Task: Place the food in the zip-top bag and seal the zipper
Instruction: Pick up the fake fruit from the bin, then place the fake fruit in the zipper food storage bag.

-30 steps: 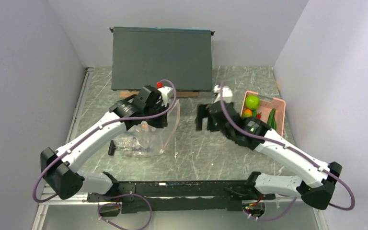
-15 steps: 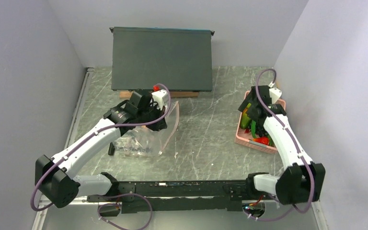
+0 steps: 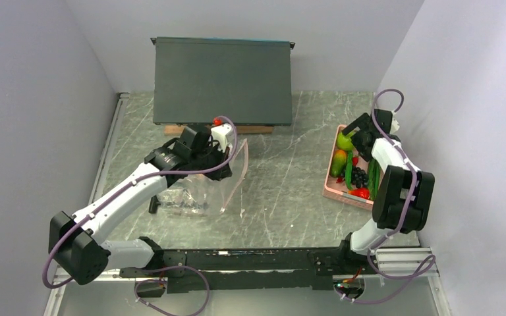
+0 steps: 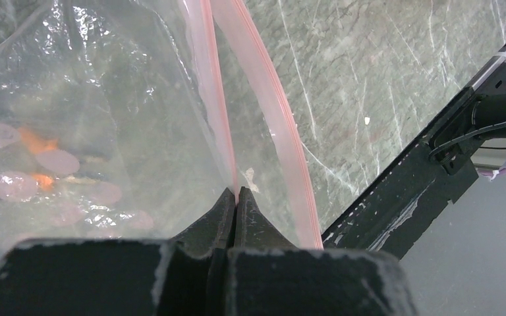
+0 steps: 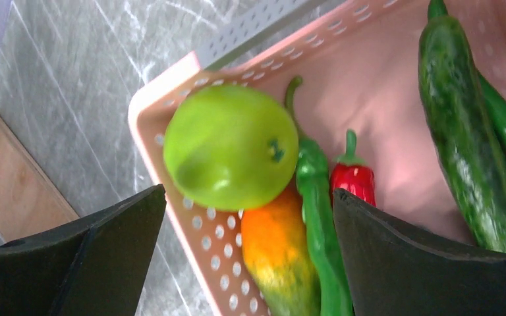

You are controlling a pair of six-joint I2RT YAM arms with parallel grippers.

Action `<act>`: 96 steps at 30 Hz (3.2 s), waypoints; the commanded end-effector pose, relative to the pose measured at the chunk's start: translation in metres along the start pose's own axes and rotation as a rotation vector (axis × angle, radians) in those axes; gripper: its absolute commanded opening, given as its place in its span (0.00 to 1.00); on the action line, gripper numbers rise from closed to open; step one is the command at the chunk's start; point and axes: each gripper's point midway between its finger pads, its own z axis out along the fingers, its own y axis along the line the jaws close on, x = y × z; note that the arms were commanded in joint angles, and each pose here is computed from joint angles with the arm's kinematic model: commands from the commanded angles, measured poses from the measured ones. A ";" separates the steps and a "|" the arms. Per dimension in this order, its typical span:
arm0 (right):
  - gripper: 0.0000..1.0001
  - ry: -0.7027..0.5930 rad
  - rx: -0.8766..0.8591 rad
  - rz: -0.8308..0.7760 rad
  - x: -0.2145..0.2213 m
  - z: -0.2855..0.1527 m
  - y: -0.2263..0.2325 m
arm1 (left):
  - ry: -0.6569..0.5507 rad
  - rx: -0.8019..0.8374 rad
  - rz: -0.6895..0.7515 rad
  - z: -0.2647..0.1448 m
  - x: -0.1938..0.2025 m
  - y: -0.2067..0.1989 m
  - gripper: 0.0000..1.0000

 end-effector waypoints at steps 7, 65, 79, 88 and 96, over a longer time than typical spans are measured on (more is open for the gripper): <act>0.99 0.024 -0.231 0.052 -0.020 0.028 0.025 | -0.058 0.013 0.071 -0.004 -0.013 -0.003 0.00; 0.00 -0.066 -0.496 -0.411 0.087 -0.150 0.067 | -0.086 0.168 -0.253 -0.029 -0.009 -0.046 0.00; 0.00 0.216 -1.010 -0.689 0.206 -0.289 0.132 | -0.154 0.141 -0.379 -0.062 -0.008 -0.051 0.00; 0.00 0.234 -1.414 -0.738 0.238 -0.416 0.176 | -0.159 0.148 -0.398 -0.064 -0.011 -0.061 0.00; 0.00 0.217 -1.458 -0.636 0.254 -0.415 0.204 | -0.186 0.139 -0.406 -0.076 -0.022 -0.069 0.00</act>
